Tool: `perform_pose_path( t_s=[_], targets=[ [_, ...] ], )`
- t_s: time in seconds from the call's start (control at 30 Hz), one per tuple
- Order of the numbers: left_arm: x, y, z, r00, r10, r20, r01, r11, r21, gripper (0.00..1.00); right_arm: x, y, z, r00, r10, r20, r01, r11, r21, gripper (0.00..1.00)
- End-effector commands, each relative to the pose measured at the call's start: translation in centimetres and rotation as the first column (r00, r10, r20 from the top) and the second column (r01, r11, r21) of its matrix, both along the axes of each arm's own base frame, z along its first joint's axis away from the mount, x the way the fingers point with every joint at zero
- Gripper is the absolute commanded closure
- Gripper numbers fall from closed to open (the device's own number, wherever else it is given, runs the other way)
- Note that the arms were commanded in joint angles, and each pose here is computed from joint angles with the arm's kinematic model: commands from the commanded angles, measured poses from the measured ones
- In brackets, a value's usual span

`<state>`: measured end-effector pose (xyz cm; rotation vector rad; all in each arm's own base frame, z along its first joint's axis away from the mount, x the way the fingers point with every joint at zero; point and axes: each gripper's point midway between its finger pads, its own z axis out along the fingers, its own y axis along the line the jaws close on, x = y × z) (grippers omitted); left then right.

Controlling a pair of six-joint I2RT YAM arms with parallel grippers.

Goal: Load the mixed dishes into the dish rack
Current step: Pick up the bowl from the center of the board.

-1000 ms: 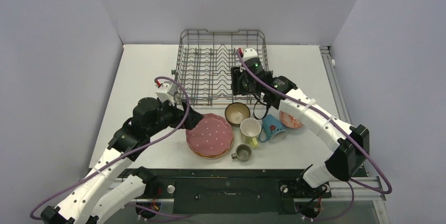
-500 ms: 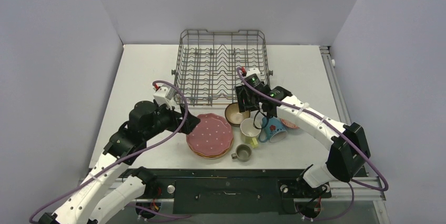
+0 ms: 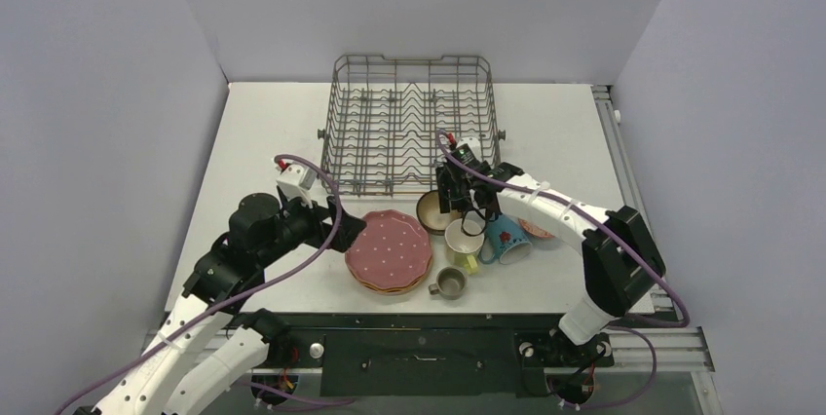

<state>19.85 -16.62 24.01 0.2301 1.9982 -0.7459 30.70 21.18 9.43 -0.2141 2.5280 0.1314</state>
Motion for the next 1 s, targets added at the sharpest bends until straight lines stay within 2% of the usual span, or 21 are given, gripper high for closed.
perform_pose_path(
  t_s=[0.0,0.53,0.73,0.93,0.97],
  targets=[
    [0.3,0.6,1.0,0.999,0.026,0.043,-0.026,1.000,0.001,0.04,1.0,1.0,-1.0,1.000,-0.025,0.002,0.025,0.999,0.041,0.38],
    [0.3,0.7,0.7,0.999,0.028,0.036,-0.028,1.000,0.004,0.04,1.4,0.7,-5.0,0.997,-0.038,-0.072,0.039,0.999,0.015,0.51],
    [0.4,0.7,0.6,0.999,0.028,0.033,-0.029,1.000,0.005,0.04,1.4,0.6,-5.4,0.996,-0.032,-0.087,0.034,0.999,0.018,0.65],
    [0.5,0.7,0.4,0.999,0.031,0.026,-0.031,0.999,0.009,0.04,1.4,0.7,-5.1,0.996,-0.022,-0.086,0.025,0.999,0.026,0.87],
    [0.5,0.7,0.4,0.999,0.032,0.024,-0.032,0.999,0.010,0.04,1.4,0.7,-5.0,0.996,-0.023,-0.083,0.025,0.999,0.027,0.94]
  ],
)
